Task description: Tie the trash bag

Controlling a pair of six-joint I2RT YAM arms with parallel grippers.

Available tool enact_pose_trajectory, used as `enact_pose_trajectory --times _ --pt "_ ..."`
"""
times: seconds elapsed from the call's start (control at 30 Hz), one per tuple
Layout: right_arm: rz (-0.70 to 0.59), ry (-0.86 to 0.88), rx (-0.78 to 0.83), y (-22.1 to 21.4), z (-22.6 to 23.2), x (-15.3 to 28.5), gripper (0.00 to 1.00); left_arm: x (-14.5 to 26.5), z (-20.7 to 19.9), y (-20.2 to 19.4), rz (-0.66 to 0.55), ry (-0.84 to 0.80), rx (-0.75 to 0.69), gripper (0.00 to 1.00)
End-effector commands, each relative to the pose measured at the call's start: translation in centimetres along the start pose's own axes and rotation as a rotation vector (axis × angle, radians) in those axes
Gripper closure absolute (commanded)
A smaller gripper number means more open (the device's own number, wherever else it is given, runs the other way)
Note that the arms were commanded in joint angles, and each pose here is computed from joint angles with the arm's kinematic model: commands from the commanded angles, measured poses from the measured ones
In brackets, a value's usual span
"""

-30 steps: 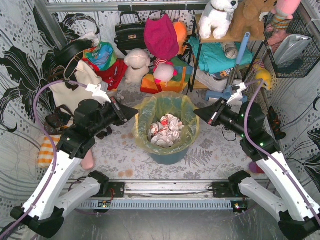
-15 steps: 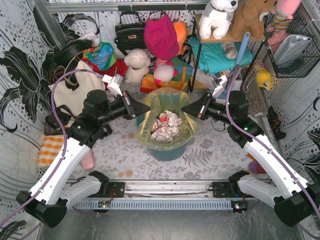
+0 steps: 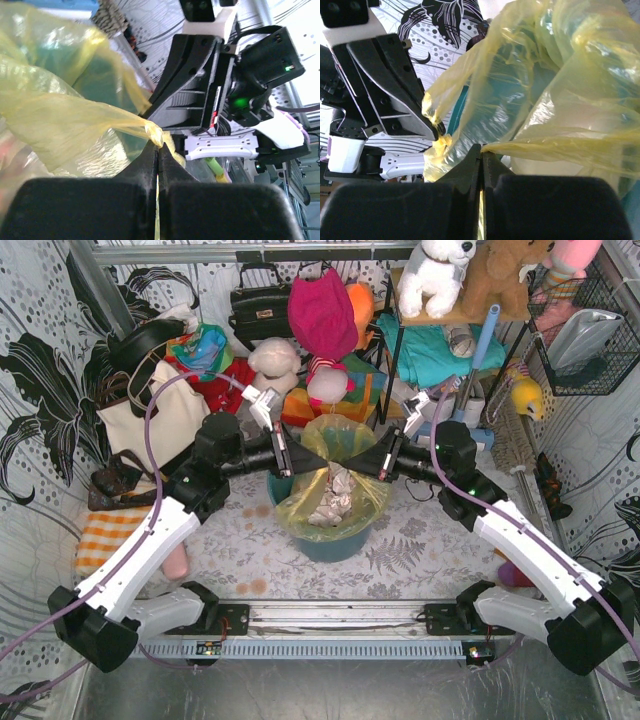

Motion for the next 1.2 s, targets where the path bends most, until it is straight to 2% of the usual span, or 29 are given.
enact_pose_trajectory --times 0.0,0.13,0.27,0.43,0.53,0.63,0.87,0.97,1.17 --pt "-0.130 0.093 0.093 3.2 3.4 0.5 1.00 0.4 -4.6 2.0 -0.064 -0.198 -0.128 1.00" --pt "-0.213 0.095 0.151 4.8 5.2 1.7 1.00 0.8 -5.3 2.2 -0.085 -0.195 -0.137 1.00" --pt "-0.266 0.059 0.182 5.4 5.8 2.6 1.00 1.7 -6.0 2.5 -0.159 -0.164 -0.161 1.00" --pt "-0.265 -0.041 0.158 4.7 4.7 3.1 1.00 2.4 -5.1 2.6 -0.251 -0.079 -0.170 1.00" --pt "-0.235 -0.070 0.140 3.8 3.9 3.2 1.00 2.1 -3.6 1.8 -0.204 -0.042 -0.148 1.00" --pt "-0.176 -0.050 0.122 2.4 3.2 3.2 1.00 2.0 -1.9 0.2 -0.106 -0.036 -0.117 1.00" --pt "0.038 0.114 0.065 -1.3 2.3 3.1 1.00 3.5 0.9 -3.9 0.115 -0.041 -0.118 1.00" --pt "0.037 0.123 0.076 -1.5 2.5 3.5 1.00 4.1 0.5 -4.3 0.150 -0.073 -0.155 1.00" --pt "-0.021 0.119 0.118 0.4 3.9 3.6 1.00 4.4 -2.3 -3.0 0.126 -0.191 -0.233 1.00"
Point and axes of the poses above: each gripper's point midway between its finger pads, its own x axis back along the fingers, its own z axis along the line the jaws close on, y = z × x, the point moved 9 cm from there along x, back along the fingers, and after that the axes turned 11 degrees about x, right-handed, at the moved point
